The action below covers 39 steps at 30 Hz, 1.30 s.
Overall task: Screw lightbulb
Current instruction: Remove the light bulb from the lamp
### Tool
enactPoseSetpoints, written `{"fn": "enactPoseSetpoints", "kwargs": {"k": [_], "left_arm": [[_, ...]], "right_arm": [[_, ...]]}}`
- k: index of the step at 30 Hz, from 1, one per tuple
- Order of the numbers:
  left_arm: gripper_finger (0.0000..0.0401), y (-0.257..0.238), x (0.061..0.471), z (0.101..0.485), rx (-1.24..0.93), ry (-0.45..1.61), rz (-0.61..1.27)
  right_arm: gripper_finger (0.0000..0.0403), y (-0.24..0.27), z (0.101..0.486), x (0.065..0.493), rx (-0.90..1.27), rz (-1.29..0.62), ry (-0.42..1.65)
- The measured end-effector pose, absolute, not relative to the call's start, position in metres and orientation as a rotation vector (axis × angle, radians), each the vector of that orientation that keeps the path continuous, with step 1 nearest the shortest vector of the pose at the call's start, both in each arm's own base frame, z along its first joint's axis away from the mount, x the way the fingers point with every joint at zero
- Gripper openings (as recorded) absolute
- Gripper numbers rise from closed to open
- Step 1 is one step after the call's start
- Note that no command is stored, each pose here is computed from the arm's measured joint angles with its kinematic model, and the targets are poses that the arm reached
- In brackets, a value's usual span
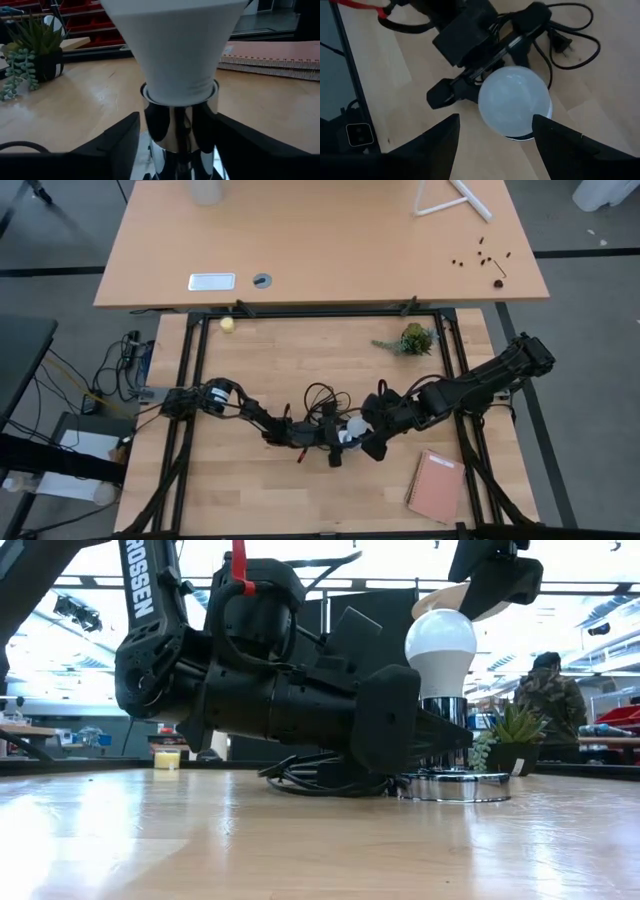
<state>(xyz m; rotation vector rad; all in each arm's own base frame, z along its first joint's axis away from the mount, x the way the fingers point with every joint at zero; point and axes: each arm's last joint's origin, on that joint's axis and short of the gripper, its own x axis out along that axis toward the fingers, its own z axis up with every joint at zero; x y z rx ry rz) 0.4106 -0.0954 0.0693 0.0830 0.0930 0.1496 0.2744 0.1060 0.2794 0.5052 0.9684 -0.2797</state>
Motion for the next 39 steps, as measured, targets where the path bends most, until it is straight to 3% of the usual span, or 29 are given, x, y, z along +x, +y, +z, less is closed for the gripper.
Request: {"fn": "enactPoseSetpoints", "kwargs": {"k": [10,23,29,39], "left_arm": [[0.0188,-0.096,0.411,0.069,0.083,0.093,0.136],[0.0188,-0.095,0.410,0.068,0.080,0.093,0.136],[0.0188,-0.095,0.410,0.068,0.079,0.094,0.149],[0.0188,-0.095,0.410,0.068,0.080,0.094,0.153]], "right_arm": [[0.0252,0.104,0.307,0.274,0.492,-0.331,0.934],[0.0251,0.109,0.291,0.274,0.644,-0.380,1.098],[0.0252,0.124,0.272,0.283,0.599,-0.374,1.154],[0.0293,0.130,0.243,0.297,0.595,-0.458,1.215]]}}
